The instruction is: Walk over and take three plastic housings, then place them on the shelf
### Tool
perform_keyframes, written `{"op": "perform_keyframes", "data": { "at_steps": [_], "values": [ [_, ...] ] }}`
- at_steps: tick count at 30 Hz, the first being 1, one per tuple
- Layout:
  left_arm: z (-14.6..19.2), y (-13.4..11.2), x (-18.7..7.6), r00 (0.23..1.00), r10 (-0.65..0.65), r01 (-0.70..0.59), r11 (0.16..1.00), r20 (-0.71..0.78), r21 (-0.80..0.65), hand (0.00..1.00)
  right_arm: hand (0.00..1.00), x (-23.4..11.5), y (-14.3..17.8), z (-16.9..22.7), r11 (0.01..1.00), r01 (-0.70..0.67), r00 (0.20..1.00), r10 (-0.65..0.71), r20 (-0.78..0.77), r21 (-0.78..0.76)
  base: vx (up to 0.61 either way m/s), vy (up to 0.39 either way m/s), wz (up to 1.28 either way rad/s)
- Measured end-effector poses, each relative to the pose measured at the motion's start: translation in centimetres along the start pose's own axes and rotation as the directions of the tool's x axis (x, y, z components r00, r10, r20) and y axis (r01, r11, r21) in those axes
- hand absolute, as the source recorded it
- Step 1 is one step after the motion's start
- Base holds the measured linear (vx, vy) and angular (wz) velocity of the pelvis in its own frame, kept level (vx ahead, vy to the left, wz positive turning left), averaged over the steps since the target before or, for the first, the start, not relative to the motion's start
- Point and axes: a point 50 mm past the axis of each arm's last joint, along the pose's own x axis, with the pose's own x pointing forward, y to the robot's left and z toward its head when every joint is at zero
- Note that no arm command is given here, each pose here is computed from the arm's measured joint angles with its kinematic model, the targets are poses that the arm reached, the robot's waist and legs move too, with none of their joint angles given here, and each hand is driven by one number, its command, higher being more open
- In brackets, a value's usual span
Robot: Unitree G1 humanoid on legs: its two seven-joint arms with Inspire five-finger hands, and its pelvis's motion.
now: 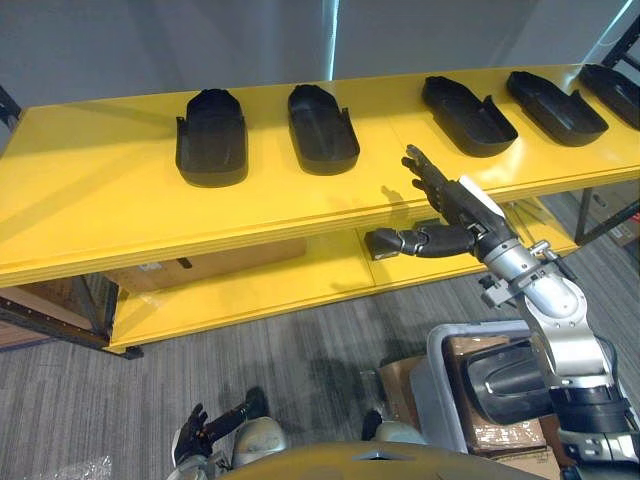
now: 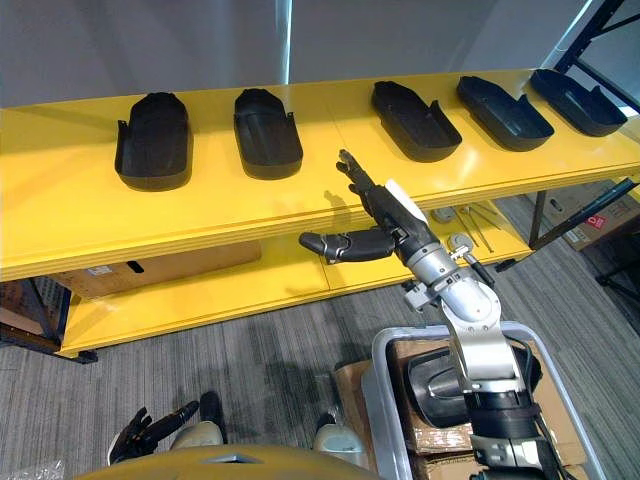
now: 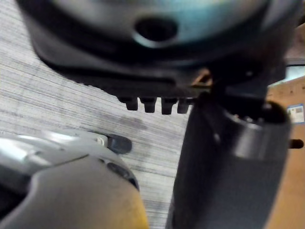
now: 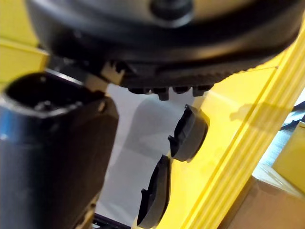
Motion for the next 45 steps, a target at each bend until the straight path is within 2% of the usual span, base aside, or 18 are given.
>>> {"op": "perform_keyframes", "data": {
  "at_steps": [7,13,17,21,29,33,45],
  "values": [
    [0.3,-0.2,0.0,1.0,-0.009,0.009,1.0,0.028,0.004,1.0,1.0,0.2,0.9,0.2,0.998,0.036,0.998,-0.038,0.054,0.045,0.0,-0.002,0.01],
    [0.3,0.0,0.0,1.0,0.002,-0.002,1.0,0.028,0.007,1.0,1.0,0.8,1.8,-0.2,0.986,0.087,0.993,-0.098,0.072,0.142,0.0,-0.009,0.07],
    [0.1,-0.2,0.0,1.0,0.002,-0.002,1.0,0.023,0.009,1.0,1.0,1.5,3.2,-2.1,0.969,0.117,0.993,-0.119,-0.001,0.22,-0.03,-0.007,0.12],
    [-0.1,-0.6,-0.1,1.0,-0.011,0.011,1.0,0.015,0.014,1.0,1.0,1.5,4.2,-4.6,0.937,0.204,0.977,-0.177,-0.116,0.284,-0.04,0.008,0.15],
    [-0.3,-0.7,-0.2,1.0,-0.02,0.02,0.999,0.002,0.05,1.0,1.0,1.8,4.4,-5.4,0.92,0.251,0.965,-0.212,-0.155,0.3,0.0,0.004,0.03],
    [-0.1,-1.1,-0.1,0.999,-0.036,0.036,0.998,0.008,0.056,1.0,1.0,2.6,4.0,-6.2,0.906,0.302,0.948,-0.254,-0.19,0.298,0.02,-0.006,0.11],
    [-0.4,-1.5,-0.2,0.999,-0.05,0.05,0.997,-0.013,0.056,1.0,1.0,4.9,3.5,-6.6,0.884,0.342,0.935,-0.287,-0.208,0.317,-0.01,-0.01,0.06]
  ]
}}
